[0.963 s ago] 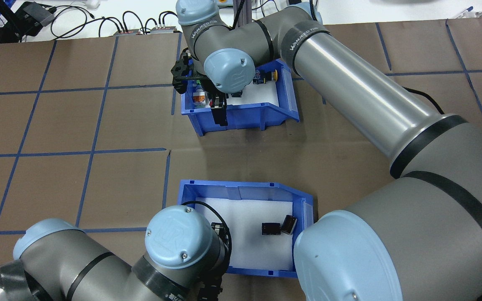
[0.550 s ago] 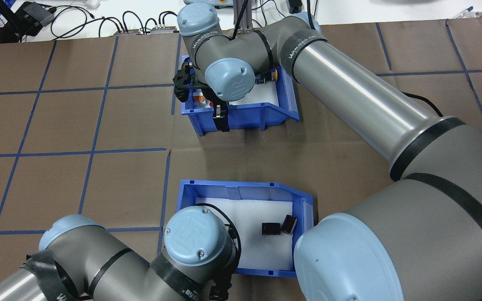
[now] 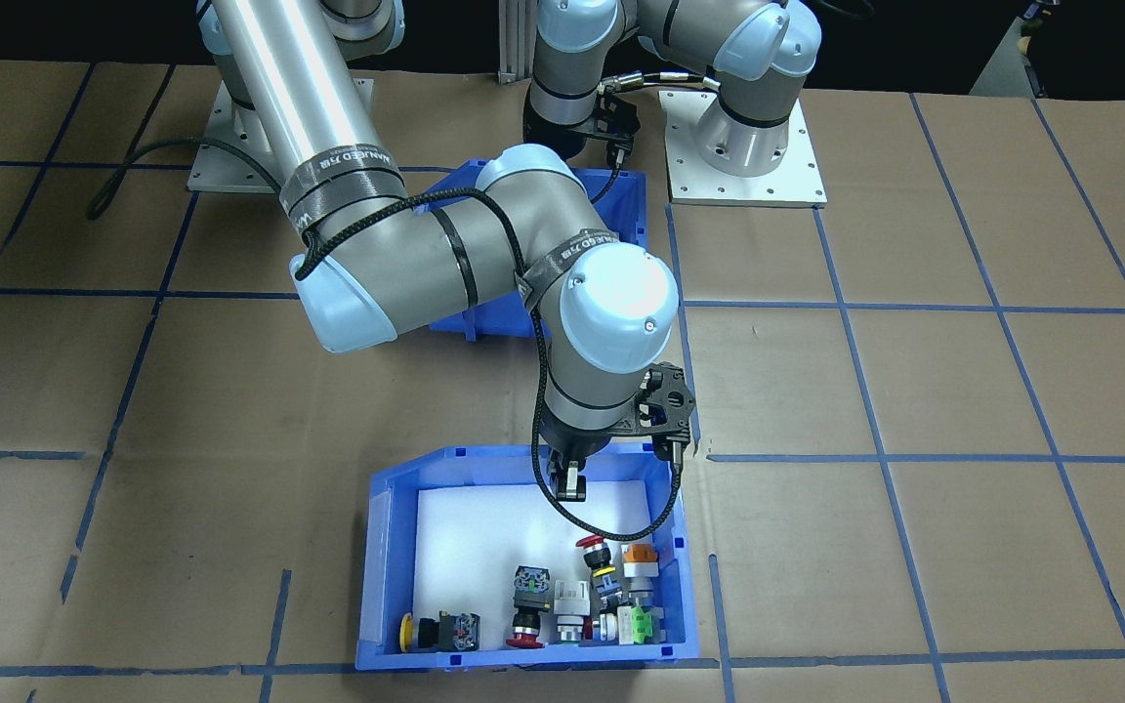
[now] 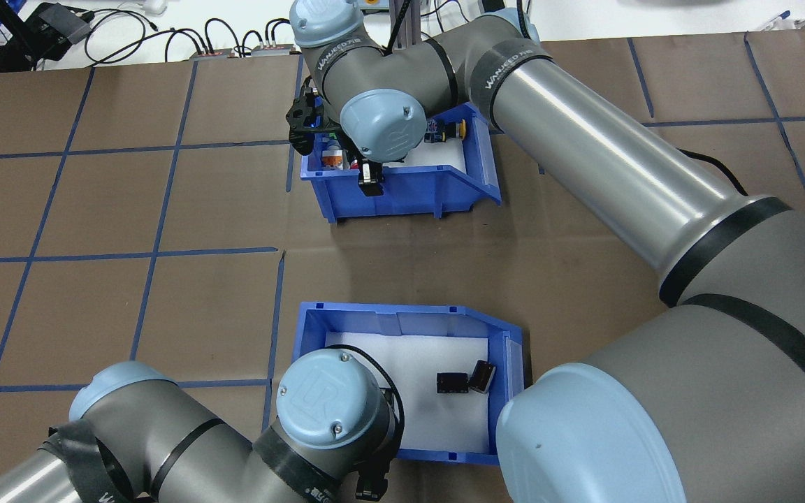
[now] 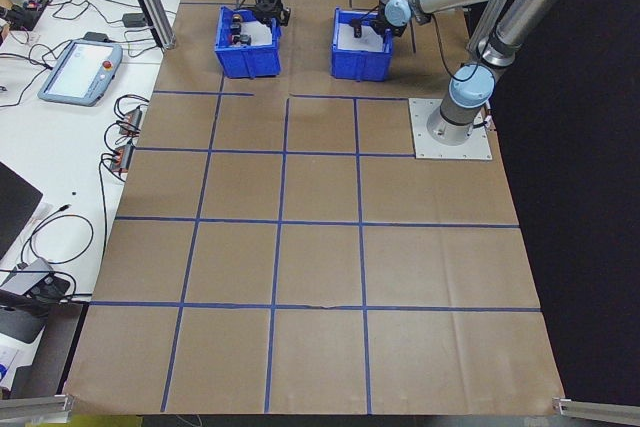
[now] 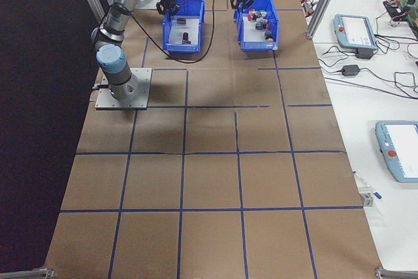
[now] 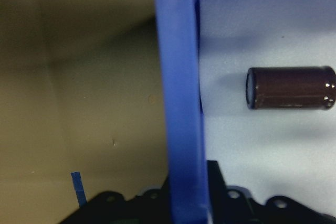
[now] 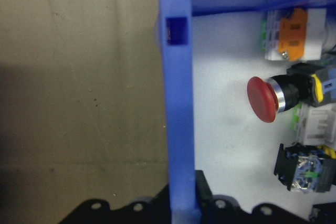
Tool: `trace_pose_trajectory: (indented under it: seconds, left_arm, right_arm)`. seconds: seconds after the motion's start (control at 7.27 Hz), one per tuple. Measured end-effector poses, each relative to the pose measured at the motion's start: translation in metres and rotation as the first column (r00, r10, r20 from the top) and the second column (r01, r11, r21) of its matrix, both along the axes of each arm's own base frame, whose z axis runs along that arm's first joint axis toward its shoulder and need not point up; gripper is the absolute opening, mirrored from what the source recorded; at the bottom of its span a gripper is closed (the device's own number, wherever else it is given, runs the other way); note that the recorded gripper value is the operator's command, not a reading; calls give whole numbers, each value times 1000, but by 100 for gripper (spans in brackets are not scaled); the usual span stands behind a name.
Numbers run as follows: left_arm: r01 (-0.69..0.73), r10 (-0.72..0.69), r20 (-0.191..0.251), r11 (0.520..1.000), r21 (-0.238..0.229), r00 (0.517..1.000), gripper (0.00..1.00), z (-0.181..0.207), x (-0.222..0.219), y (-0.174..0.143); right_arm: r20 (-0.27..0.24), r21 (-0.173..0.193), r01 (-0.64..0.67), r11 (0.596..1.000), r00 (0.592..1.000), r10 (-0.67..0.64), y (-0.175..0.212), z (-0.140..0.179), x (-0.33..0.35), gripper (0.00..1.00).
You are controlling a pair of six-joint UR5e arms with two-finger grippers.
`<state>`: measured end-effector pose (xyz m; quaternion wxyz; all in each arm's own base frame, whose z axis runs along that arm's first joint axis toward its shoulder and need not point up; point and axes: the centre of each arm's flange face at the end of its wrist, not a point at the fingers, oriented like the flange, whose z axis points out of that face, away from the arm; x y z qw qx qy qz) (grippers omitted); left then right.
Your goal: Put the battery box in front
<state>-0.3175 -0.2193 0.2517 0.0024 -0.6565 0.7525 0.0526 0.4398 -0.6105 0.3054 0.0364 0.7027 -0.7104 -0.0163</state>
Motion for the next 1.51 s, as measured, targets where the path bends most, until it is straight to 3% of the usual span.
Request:
trace_pose_trajectory:
  seconds: [0.28,0.55,0.83,1.1,1.51]
  left_arm:
    - [12,-12,-11,999,-34,1000,0,13,4,0]
    - [18,-18,-2,995,-93,1000,0,32,25,-16]
    - [2,-2,6,990,-139,1000,0,51,65,-55]
    - [-37,40,13,987,-156,999,0,64,110,-107]
    - [-48,52,16,985,-165,999,0,82,128,-194]
  right_arm:
    - [-1,-65,22,998,1000,-22,-11,34,-17,6]
    - [-49,-91,69,993,996,-74,-35,46,-66,6]
    - [-99,-84,88,993,990,-97,-63,44,-130,6]
    - [-137,-63,58,996,988,-66,-83,47,-200,6]
    - [-145,-22,-10,1000,989,7,-71,72,-313,6]
